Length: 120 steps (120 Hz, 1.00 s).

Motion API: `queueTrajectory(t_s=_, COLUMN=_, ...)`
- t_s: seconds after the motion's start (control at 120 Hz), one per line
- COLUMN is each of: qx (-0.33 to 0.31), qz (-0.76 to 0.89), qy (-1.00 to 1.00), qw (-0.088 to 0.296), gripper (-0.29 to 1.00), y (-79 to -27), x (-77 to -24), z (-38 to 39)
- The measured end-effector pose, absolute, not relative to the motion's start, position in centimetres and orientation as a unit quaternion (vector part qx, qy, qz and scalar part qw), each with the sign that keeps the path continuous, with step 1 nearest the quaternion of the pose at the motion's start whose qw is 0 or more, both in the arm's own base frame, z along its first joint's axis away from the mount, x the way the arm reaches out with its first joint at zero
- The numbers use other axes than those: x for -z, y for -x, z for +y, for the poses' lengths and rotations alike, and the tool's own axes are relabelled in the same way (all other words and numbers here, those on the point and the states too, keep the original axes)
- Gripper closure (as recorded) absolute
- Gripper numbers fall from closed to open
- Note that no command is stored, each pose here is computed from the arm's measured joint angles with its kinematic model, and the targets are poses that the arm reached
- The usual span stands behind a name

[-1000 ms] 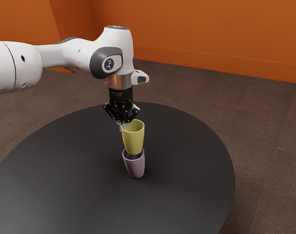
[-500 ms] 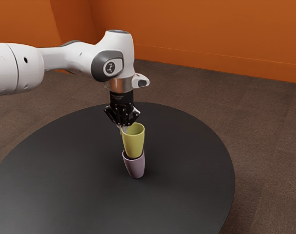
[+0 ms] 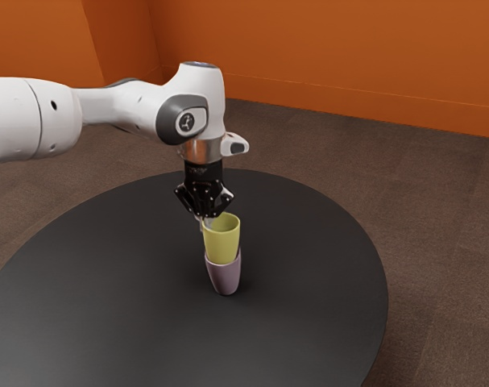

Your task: Place the right cup onto the left cup

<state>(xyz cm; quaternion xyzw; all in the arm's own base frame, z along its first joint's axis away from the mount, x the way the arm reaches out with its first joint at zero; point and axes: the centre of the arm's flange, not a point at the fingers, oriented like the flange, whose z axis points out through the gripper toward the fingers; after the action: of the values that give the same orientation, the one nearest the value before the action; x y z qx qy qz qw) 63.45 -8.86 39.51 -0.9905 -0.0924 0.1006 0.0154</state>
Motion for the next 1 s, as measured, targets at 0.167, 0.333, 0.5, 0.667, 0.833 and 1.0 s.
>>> queueTrajectory(t_s=0.167, qx=-0.099, qz=-0.093, qy=0.991, qw=0.010, gripper=0.45, y=-63.5, x=-39.4, z=-8.8)
queueTrajectory(t_s=0.333, qx=-0.086, qz=-0.088, qy=0.992, qw=0.006, gripper=0.20, y=-63.5, x=-40.6, z=-8.9)
queueTrajectory(t_s=0.5, qx=-0.060, qz=-0.084, qy=0.995, qw=0.003, gripper=0.09, y=-62.5, x=-45.2, z=-9.0)
queueTrajectory(t_s=0.667, qx=-0.047, qz=-0.080, qy=0.996, qw=-0.001, gripper=0.04, y=-60.7, x=-50.2, z=-9.4)
queueTrajectory(t_s=0.833, qx=-0.037, qz=-0.081, qy=0.996, qw=-0.001, gripper=0.02, y=-58.7, x=-55.7, z=-9.1)
queueTrajectory(t_s=1.0, qx=-0.015, qz=-0.083, qy=0.996, qw=-0.002, gripper=0.01, y=-57.7, x=-61.4, z=-6.6)
